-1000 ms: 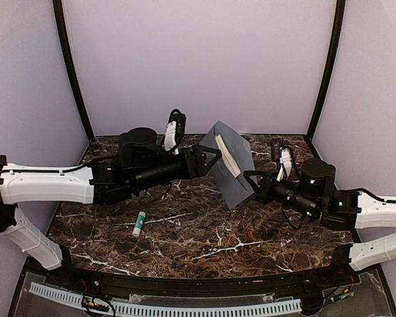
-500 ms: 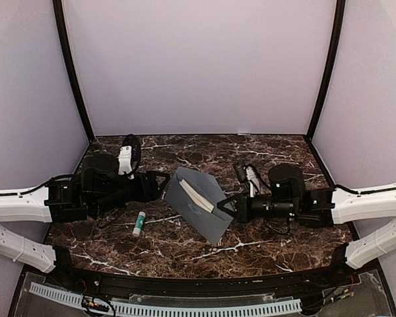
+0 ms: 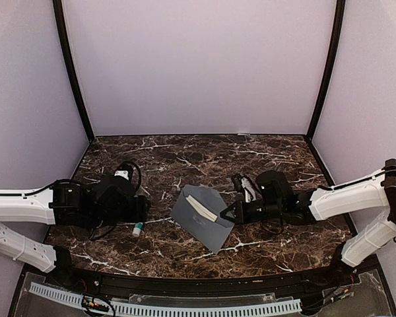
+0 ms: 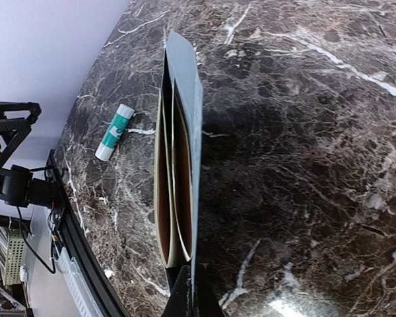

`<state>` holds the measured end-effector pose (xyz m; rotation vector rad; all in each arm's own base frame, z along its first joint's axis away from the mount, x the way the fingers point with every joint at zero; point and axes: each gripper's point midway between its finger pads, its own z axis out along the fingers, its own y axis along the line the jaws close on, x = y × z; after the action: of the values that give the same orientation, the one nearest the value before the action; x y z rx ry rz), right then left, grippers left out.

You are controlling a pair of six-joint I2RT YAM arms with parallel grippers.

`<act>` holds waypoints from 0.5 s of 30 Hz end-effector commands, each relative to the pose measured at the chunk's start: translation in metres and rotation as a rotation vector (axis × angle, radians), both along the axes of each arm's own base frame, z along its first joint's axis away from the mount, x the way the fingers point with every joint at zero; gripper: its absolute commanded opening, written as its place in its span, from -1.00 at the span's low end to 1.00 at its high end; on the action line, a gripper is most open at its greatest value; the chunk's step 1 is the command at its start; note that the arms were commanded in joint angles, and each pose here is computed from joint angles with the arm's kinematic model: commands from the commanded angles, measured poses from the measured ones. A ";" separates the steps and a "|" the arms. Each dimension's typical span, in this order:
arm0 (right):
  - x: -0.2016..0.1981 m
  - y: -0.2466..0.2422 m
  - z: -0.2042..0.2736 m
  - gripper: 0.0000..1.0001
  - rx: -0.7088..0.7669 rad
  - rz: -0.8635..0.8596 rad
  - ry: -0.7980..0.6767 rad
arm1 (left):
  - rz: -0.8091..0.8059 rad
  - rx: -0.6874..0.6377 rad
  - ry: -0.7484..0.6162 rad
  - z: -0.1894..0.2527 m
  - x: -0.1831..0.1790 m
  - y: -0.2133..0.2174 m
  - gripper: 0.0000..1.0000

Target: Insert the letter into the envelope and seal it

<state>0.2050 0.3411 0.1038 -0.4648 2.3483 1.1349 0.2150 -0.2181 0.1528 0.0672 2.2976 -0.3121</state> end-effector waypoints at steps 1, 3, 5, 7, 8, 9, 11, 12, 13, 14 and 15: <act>0.016 -0.015 -0.013 -1.00 -0.025 -0.090 -0.014 | 0.039 0.084 0.057 -0.021 -0.012 0.021 0.40; 0.021 -0.024 -0.023 -0.94 -0.065 -0.128 -0.013 | 0.032 0.098 0.085 -0.031 -0.018 0.024 0.41; 0.023 -0.031 -0.031 -0.77 -0.104 -0.152 -0.013 | 0.013 0.097 0.104 -0.040 -0.023 0.024 0.41; 0.024 -0.036 -0.037 -0.63 -0.134 -0.164 -0.014 | -0.003 0.088 0.120 -0.048 -0.028 0.024 0.41; 0.025 -0.038 -0.038 -0.56 -0.148 -0.171 -0.017 | -0.011 0.079 0.128 -0.050 -0.030 0.022 0.40; 0.026 -0.040 -0.039 -0.49 -0.159 -0.178 -0.022 | -0.014 0.082 0.133 -0.053 -0.031 0.023 0.40; 0.027 -0.044 -0.038 -0.36 -0.172 -0.187 -0.034 | -0.014 0.087 0.151 -0.057 -0.035 0.025 0.38; 0.028 -0.046 -0.036 -0.28 -0.175 -0.193 -0.041 | -0.014 0.094 0.162 -0.060 -0.037 0.027 0.37; 0.028 -0.048 -0.034 -0.18 -0.179 -0.199 -0.049 | -0.013 0.095 0.170 -0.062 -0.039 0.027 0.37; 0.030 -0.050 -0.032 -0.06 -0.184 -0.208 -0.056 | -0.015 0.098 0.179 -0.063 -0.041 0.027 0.35; 0.031 -0.053 -0.030 0.02 -0.191 -0.215 -0.065 | -0.019 0.099 0.185 -0.065 -0.043 0.027 0.35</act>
<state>0.2274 0.3020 0.0667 -0.3302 2.4238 0.8694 0.1832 -0.1962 0.0953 0.1130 2.4555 -0.2211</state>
